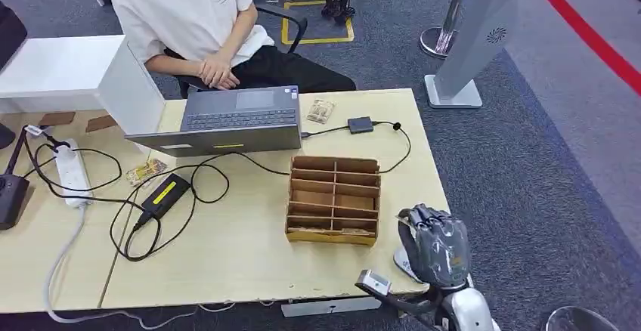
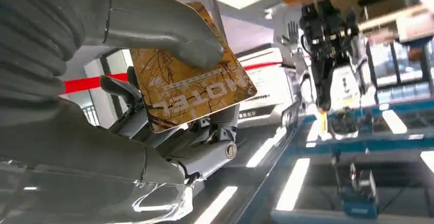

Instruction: Pass the card to the sensor for recognition and then transmit it.

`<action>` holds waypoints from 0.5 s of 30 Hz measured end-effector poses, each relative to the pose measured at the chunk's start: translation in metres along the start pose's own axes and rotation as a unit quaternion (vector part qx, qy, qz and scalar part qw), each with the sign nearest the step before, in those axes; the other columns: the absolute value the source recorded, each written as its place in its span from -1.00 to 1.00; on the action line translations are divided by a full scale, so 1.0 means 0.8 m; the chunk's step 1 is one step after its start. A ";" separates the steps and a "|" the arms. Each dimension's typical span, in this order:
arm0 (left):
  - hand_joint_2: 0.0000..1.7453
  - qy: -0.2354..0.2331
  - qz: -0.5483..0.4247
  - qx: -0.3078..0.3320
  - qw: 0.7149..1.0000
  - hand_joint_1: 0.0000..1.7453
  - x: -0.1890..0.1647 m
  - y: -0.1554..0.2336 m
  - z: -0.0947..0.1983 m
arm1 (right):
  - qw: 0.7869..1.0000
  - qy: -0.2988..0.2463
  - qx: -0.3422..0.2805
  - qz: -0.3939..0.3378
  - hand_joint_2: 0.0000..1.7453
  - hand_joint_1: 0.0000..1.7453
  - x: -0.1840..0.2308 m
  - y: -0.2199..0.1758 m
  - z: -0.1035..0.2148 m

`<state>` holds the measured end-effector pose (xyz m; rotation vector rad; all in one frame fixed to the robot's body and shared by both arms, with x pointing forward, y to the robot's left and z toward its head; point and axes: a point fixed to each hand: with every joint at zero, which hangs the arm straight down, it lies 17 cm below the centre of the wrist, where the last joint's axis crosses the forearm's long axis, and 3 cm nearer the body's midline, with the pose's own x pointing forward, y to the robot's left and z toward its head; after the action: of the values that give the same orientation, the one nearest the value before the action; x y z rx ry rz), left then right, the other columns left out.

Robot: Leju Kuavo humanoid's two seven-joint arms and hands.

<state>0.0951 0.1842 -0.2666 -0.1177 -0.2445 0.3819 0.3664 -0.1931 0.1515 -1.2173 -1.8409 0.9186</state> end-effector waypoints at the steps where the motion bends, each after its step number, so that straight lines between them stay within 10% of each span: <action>1: 1.00 0.001 0.002 0.000 1.000 -1.00 0.000 0.000 0.000 | 1.000 0.003 0.010 0.003 1.00 1.00 -0.002 0.008 0.006; 15: 1.00 0.005 0.010 0.002 1.000 -1.00 0.000 0.002 0.000 | 0.992 0.031 0.118 0.012 1.00 1.00 -0.032 0.098 0.077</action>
<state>0.0945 0.1858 -0.2672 -0.1188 -0.2328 0.4009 0.3529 -0.2042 0.0500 -1.1092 -1.6209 1.0674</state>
